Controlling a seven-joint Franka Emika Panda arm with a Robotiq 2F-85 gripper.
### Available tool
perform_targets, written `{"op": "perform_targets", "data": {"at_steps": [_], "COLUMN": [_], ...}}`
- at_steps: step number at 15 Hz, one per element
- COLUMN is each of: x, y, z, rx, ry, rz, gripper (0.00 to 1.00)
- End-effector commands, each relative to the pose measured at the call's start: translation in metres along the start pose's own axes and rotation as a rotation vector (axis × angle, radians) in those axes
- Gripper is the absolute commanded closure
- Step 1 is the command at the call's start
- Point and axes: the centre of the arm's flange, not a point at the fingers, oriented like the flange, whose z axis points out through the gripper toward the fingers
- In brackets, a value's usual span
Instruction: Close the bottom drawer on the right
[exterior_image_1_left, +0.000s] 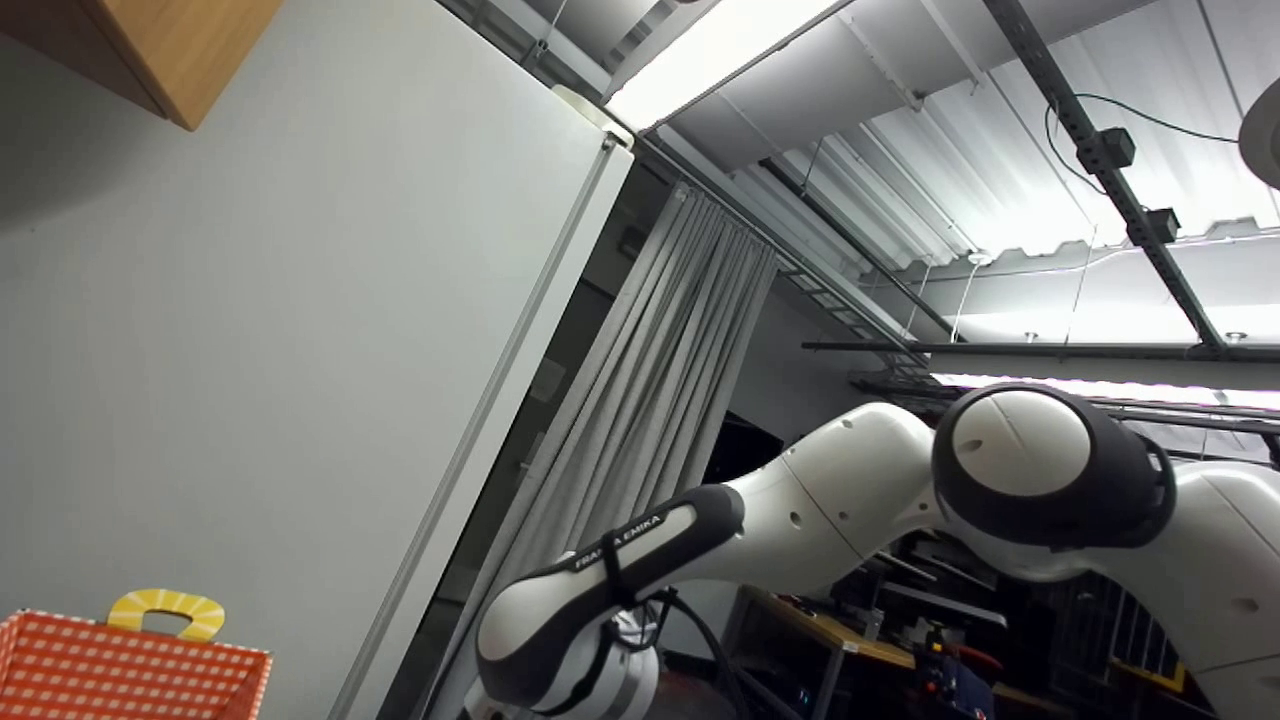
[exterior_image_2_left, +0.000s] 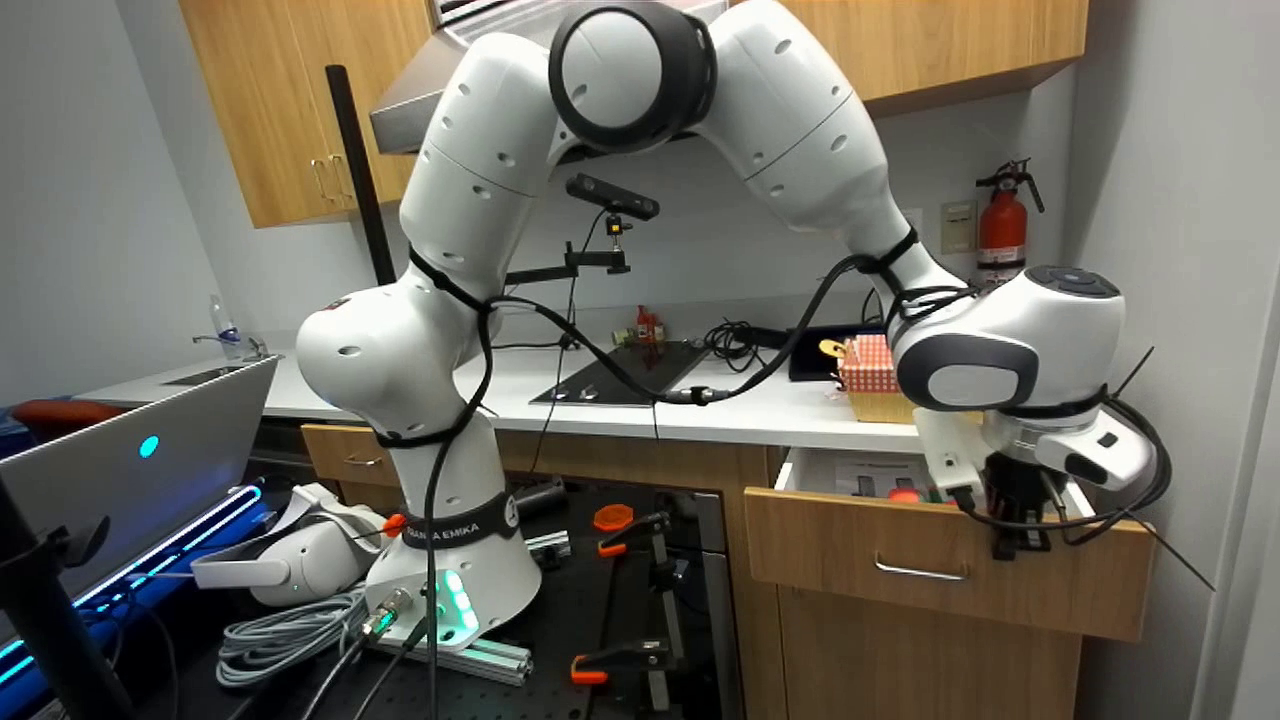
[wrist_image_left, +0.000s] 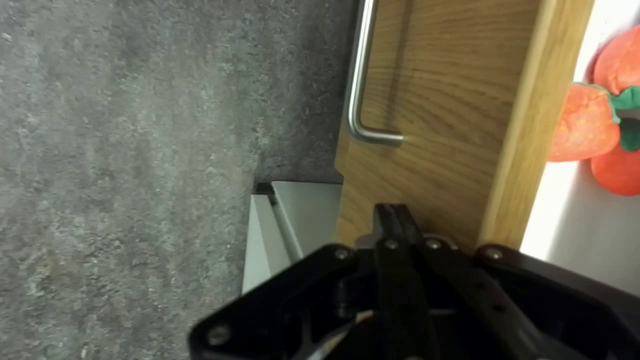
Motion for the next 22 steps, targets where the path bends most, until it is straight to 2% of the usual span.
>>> {"op": "perform_targets", "data": {"at_steps": [1,4,7,9,13,17,22], "x": [0.01,0.005,0.001,-0.004,-0.023,-0.056,-0.101], "y": [-0.056,-0.062,-0.031,-0.009,0.022,0.023,0.01], "z": [0.004,-0.031,-0.085,-0.123,-0.18,-0.211,-0.226], "rx": [0.115,0.164,0.163,0.196,0.267,0.315,0.31], "ry": [0.034,0.065,0.103,0.145,0.155,0.109,0.069], "rz": [-0.064,-0.084,-0.092,-0.086,-0.093,-0.149,-0.257], "gripper": [1.0,1.0,1.0,1.0,1.0,1.0,1.0]}}
